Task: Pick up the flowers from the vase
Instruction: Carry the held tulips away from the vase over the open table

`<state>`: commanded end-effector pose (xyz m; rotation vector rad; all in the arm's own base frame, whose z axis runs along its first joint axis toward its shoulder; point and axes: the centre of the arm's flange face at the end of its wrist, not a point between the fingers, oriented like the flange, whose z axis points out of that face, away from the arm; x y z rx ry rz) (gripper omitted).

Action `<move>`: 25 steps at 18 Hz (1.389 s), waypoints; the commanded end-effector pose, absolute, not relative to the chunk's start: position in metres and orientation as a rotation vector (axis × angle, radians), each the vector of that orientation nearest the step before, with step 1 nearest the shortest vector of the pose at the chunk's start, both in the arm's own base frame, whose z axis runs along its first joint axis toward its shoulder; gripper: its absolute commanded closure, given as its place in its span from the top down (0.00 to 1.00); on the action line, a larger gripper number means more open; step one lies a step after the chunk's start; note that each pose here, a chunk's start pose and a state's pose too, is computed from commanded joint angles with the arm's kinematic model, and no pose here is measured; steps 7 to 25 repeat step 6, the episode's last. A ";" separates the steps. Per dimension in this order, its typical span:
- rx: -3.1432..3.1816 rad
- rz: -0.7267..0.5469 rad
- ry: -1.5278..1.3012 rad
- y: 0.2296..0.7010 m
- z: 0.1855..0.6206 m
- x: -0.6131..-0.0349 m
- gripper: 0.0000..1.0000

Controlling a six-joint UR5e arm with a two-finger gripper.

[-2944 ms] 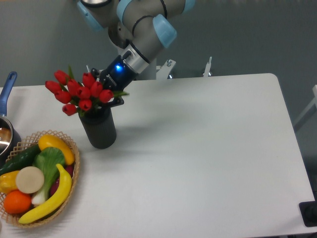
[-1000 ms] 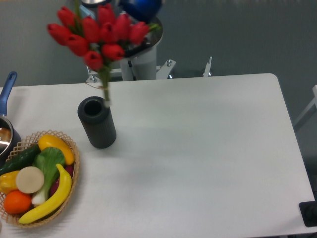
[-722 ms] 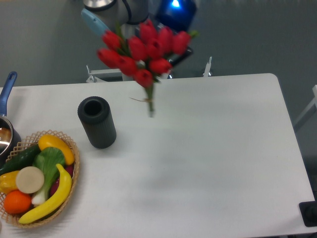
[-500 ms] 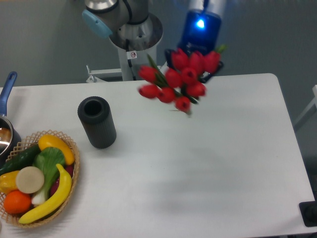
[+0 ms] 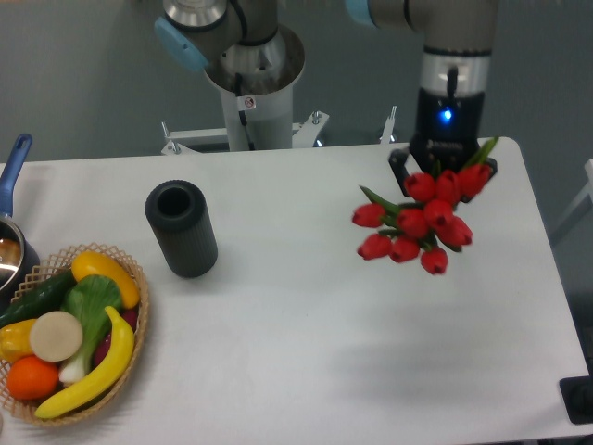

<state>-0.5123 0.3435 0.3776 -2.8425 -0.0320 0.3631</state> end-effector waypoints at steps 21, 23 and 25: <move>-3.021 0.334 0.045 0.387 0.359 -0.535 0.05; -3.021 0.334 0.045 0.387 0.359 -0.535 0.05; -3.021 0.334 0.045 0.387 0.359 -0.535 0.05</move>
